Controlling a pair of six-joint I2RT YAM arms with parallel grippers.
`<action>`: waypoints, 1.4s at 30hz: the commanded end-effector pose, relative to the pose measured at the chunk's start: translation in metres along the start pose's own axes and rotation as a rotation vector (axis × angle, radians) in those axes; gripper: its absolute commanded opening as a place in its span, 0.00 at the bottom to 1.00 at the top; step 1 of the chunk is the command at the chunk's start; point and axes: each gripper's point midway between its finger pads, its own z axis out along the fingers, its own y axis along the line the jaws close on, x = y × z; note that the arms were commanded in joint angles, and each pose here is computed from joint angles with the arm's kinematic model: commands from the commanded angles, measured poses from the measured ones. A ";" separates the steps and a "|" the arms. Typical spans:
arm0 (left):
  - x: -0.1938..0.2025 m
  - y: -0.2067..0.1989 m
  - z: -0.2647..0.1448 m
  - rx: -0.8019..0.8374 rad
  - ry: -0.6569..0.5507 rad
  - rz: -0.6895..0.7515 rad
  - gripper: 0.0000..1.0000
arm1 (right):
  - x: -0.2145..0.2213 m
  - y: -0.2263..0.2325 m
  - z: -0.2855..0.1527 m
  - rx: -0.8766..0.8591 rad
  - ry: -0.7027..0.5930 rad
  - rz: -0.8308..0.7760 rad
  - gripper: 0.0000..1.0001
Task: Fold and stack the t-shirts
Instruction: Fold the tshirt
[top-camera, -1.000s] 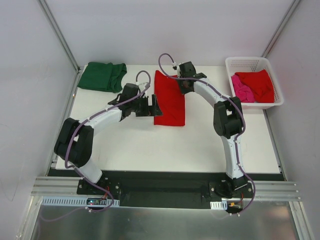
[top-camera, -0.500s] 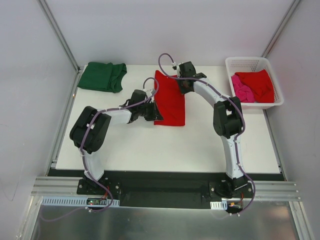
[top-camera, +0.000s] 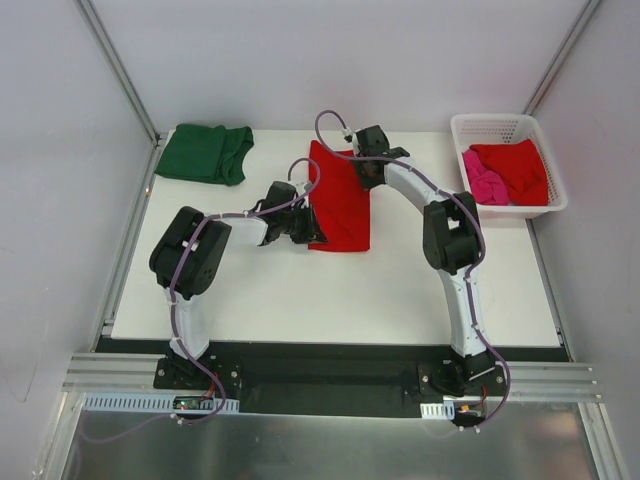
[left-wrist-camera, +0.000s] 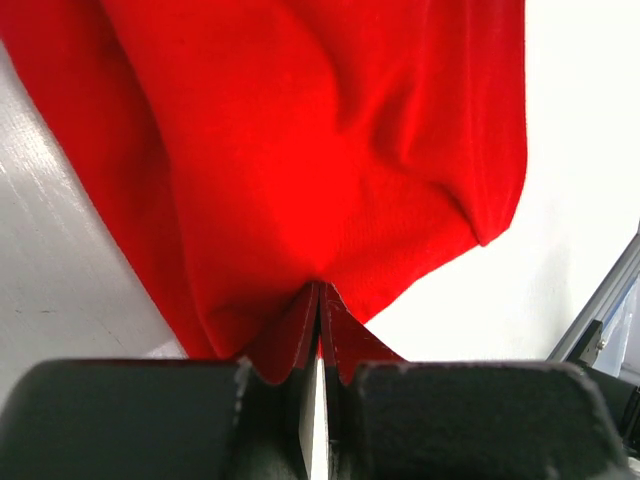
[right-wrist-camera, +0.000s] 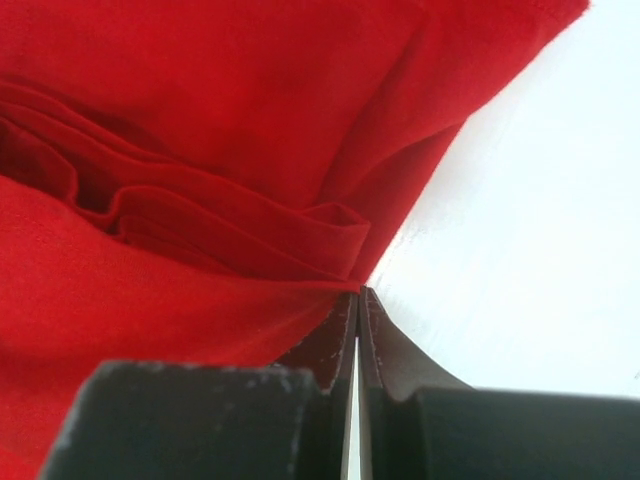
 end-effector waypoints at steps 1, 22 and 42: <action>-0.010 -0.008 -0.003 -0.008 -0.021 0.013 0.00 | -0.030 -0.020 -0.009 0.088 -0.077 -0.026 0.01; 0.001 -0.004 -0.010 -0.025 -0.006 0.008 0.00 | -0.053 -0.046 -0.024 0.239 -0.171 -0.011 0.50; -0.008 -0.024 -0.026 0.020 -0.034 0.037 0.00 | 0.056 0.009 -0.173 -0.021 -0.077 0.324 0.53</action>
